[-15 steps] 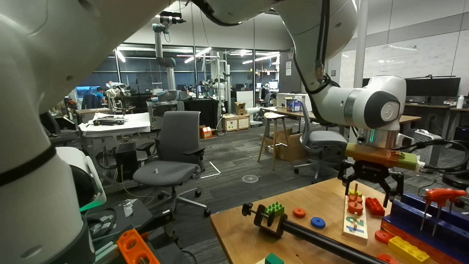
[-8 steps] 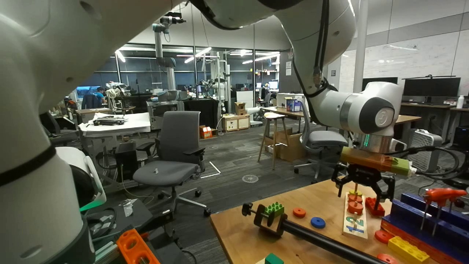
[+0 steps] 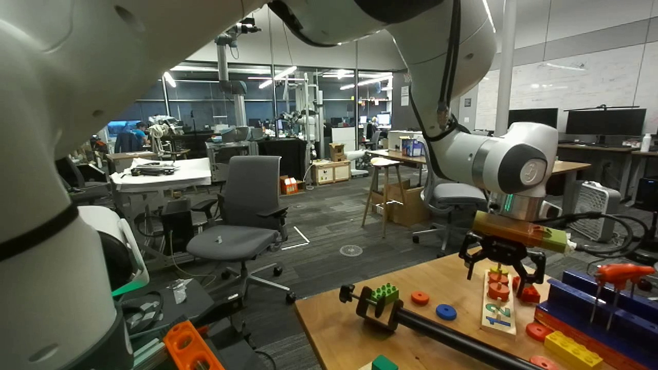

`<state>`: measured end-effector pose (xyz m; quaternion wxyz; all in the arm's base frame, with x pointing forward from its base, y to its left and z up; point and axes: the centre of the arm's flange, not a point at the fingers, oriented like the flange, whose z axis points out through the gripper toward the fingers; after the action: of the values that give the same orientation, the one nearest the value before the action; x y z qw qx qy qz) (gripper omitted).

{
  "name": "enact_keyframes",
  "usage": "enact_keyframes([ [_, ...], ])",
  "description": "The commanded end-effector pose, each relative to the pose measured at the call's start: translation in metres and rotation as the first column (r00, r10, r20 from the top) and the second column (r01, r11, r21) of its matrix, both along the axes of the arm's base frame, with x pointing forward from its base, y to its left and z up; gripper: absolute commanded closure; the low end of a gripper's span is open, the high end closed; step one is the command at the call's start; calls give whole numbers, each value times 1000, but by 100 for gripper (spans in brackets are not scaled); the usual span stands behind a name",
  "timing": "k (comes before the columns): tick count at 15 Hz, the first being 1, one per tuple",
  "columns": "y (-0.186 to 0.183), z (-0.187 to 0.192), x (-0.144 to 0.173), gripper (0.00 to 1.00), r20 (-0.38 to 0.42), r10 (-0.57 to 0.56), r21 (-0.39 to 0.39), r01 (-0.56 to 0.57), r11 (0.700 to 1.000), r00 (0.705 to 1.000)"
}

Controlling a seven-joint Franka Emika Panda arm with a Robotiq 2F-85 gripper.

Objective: Pick up the orange object from the wooden object and put it on the table

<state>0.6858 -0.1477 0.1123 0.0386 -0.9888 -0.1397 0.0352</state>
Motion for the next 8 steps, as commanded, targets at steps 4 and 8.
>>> enact_keyframes([
  [4,2,3,7,0,14,18,23,-19,1000,1000],
  [8,7,5,7,0,15,26,11,-26,1000,1000],
])
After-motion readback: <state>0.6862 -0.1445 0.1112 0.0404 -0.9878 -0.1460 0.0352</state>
